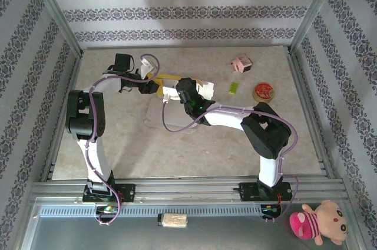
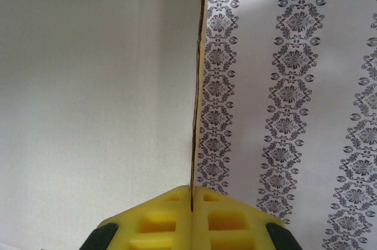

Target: Fold the paper box

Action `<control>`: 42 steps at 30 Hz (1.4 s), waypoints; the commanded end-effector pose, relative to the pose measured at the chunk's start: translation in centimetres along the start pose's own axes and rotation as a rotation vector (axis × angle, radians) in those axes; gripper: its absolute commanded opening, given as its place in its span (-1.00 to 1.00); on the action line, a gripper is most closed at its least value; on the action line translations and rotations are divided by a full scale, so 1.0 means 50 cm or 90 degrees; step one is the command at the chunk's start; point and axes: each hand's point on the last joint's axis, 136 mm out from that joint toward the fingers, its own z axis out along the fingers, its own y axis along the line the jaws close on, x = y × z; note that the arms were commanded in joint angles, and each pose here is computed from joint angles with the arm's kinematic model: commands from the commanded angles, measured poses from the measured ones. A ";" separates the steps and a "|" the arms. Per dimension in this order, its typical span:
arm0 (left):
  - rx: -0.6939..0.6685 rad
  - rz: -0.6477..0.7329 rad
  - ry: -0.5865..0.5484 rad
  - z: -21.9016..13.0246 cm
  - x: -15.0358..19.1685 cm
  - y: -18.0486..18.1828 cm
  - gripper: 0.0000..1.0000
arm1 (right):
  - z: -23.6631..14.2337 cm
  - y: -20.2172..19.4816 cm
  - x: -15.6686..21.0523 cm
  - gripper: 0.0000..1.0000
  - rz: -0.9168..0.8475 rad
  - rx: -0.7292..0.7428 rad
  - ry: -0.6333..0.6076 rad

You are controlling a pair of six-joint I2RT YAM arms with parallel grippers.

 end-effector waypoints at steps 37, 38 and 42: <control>-0.281 -0.020 0.119 0.086 0.053 0.060 -1.00 | 0.008 0.029 0.001 -0.91 0.022 -0.024 0.006; -0.282 -0.020 0.115 0.084 0.053 0.058 -1.00 | 0.009 0.030 0.002 -0.89 0.022 -0.022 0.009; -0.293 -0.026 0.113 0.078 0.058 0.057 -0.95 | 0.013 0.047 -0.003 -0.89 0.023 -0.020 0.014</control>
